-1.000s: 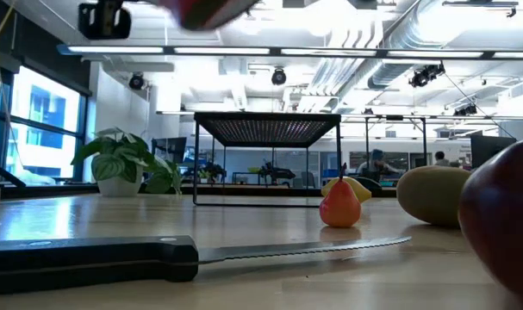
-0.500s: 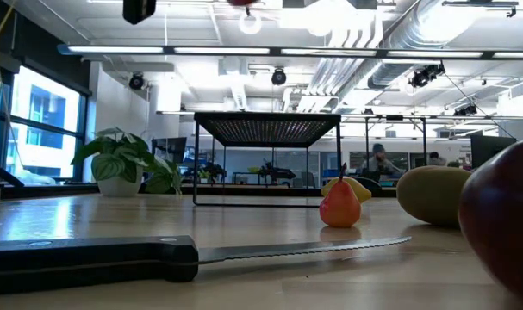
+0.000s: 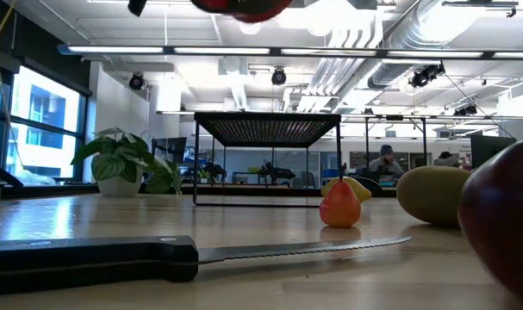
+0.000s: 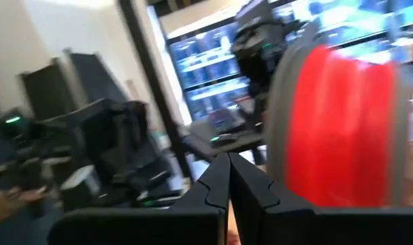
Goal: Pick & Place Fruit
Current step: Put the red strainer bowl on the shelf
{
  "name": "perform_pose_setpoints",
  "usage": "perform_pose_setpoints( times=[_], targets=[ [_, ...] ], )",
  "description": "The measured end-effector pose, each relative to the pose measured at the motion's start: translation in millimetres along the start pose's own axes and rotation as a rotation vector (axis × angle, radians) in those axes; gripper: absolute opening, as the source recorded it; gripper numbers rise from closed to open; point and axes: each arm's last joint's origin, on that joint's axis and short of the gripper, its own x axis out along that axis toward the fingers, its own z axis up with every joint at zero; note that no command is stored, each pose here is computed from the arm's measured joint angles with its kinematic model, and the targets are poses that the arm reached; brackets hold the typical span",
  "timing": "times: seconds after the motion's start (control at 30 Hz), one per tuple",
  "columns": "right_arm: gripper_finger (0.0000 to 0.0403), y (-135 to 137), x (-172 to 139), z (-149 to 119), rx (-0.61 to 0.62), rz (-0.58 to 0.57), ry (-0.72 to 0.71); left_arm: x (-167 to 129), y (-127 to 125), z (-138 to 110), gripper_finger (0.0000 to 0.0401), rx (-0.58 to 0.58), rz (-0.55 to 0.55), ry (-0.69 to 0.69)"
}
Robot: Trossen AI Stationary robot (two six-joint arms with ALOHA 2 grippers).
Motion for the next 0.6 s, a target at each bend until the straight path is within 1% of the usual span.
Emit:
perform_pose_setpoints(
  times=[0.1, 0.17, 0.23, 0.3, 0.47, 0.5, 0.6],
  targets=[
    [0.0002, 0.3, 5.2, -1.5, -0.001, 0.054, 0.003, -0.2, -2.7, 5.7, 0.0007, 0.011, -0.013, -0.05],
    [0.0002, -1.2, 9.7, -1.4, -0.003, 0.034, -0.027, 1.2, -4.8, 7.3, 0.0007, 0.02, -0.01, -0.075],
    [0.0002, -3.3, 11.5, -1.1, -0.006, -0.048, -0.06, 2.0, -4.6, 7.3, 0.0007, 0.035, 0.016, -0.087],
    [0.0002, -2.2, 14.2, -3.7, -0.049, -0.133, -0.077, 2.2, -3.4, 7.6, 0.0007, 0.038, 0.045, -0.098],
    [0.0002, 9.3, 16.9, -12.0, -0.234, -0.44, -0.104, 6.2, 2.0, 9.6, 0.0007, 0.036, 0.088, -0.107],
    [0.0002, 11.9, 18.8, -14.6, -0.267, -0.489, -0.102, 7.4, 3.4, 10.3, 0.0007, 0.034, 0.097, -0.11],
    [0.0002, 21.9, 26.2, -23.9, -0.353, -0.583, -0.091, 11.2, 8.1, 11.3, 0.0007, 0.038, 0.126, -0.11]
  ],
)
